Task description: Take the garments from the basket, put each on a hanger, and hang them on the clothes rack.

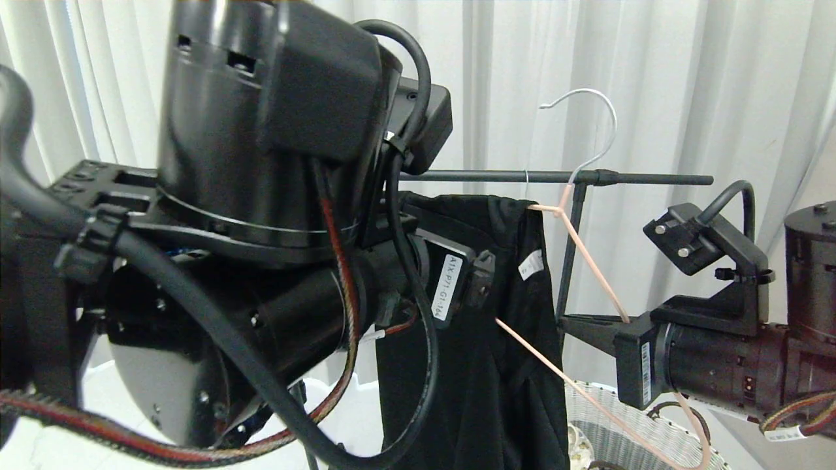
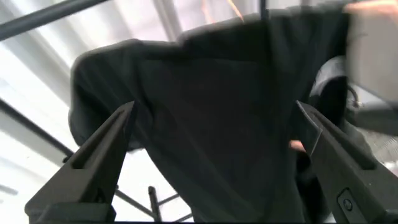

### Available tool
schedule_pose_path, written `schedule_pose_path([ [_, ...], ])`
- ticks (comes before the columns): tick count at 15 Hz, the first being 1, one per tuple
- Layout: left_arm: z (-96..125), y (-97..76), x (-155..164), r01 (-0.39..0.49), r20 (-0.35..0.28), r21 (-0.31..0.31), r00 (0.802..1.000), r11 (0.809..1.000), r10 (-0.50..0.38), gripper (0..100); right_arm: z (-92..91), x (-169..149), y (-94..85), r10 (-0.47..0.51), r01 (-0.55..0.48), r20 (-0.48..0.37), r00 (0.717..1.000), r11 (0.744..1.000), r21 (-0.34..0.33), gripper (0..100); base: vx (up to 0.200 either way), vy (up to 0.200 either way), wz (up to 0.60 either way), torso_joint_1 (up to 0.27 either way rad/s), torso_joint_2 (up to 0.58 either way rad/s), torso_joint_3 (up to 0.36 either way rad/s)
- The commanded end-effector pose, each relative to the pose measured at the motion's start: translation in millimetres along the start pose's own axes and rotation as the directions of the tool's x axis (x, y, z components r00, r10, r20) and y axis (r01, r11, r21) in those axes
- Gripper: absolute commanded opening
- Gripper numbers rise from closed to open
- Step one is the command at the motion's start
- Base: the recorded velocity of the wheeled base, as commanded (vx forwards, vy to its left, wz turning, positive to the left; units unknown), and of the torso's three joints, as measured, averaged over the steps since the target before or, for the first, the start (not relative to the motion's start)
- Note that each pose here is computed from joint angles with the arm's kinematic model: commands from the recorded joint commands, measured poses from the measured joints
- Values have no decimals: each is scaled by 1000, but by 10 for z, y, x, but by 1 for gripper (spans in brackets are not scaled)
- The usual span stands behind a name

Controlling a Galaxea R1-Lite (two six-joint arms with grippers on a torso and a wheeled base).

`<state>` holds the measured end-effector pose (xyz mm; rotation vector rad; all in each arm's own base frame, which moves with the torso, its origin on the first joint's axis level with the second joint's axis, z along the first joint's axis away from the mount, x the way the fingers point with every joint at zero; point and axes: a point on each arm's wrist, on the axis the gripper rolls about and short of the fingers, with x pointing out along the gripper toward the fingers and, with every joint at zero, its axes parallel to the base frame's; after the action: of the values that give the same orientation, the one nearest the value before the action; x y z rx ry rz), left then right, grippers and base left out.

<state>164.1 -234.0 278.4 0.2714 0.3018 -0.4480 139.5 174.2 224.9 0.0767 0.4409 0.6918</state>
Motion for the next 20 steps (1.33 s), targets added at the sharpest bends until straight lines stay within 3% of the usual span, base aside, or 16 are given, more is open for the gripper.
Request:
schedule_pose_path([
  [1, -139, -86, -185, 61, -13, 35, 998, 997, -61, 100, 9, -30, -47, -14, 14, 10, 1000, 1000, -10, 0, 0, 0, 0, 0, 0, 0],
  [3, -309, -179, -369, 151, -35, 78, 988, 985, -148, 100, 8, -34, -48, -14, 14, 12, 1000, 1000, -14, 0, 0, 0, 0, 0, 0, 0],
  [5, -428, -176, -446, 173, -40, 91, 985, 981, -170, 100, 0, -33, -50, -16, 16, 9, 1000, 1000, -16, 0, 0, 0, 0, 0, 0, 0],
  [7, -465, -89, -513, 181, 32, 50, 983, 982, -183, 100, -21, -67, -61, -16, 16, 9, 1000, 1000, -18, 0, 0, 0, 0, 0, 0, 0],
  [8, -475, 3, -513, 183, 64, 21, 981, 983, -184, 100, -50, -75, -68, -18, 18, 5, 1000, 1000, -25, 0, 0, 0, 0, 0, 0, 0],
  [12, -558, 452, -637, 194, 121, 4, 974, 981, -193, 100, -192, -213, -127, 15, -7, 92, 996, 996, -87, 0, 0, 0, 0, 0, 0, 0],
  [14, -597, 657, -643, 234, 132, 70, 961, 970, -241, 100, -335, -366, -186, 21, -9, 84, 996, 990, -142, 0, 0, 0, 0, 0, 0, 0],
  [15, -605, 717, -618, 255, 131, 108, 954, 961, -268, 100, -398, -446, -212, 35, -20, 83, 996, 985, -169, 0, 0, 0, 0, 0, 0, 0],
  [16, -610, 728, -612, 311, 134, 145, 934, 939, -330, 100, -458, -545, -234, 79, -62, 83, 993, 980, -191, 0, 0, 0, 0, 0, 0, 0],
  [19, -786, 597, -563, 473, 68, 222, 865, 852, -498, 100, -603, -722, -277, 153, -127, 75, 985, 953, -276, 0, 0, 0, 0, 0, 0, 0],
  [20, -829, 551, -566, 498, 52, 247, 850, 831, -524, 100, -622, -740, -277, 167, -141, 69, 984, 948, -286, 0, 0, 0, 0, 0, 0, 0],
])
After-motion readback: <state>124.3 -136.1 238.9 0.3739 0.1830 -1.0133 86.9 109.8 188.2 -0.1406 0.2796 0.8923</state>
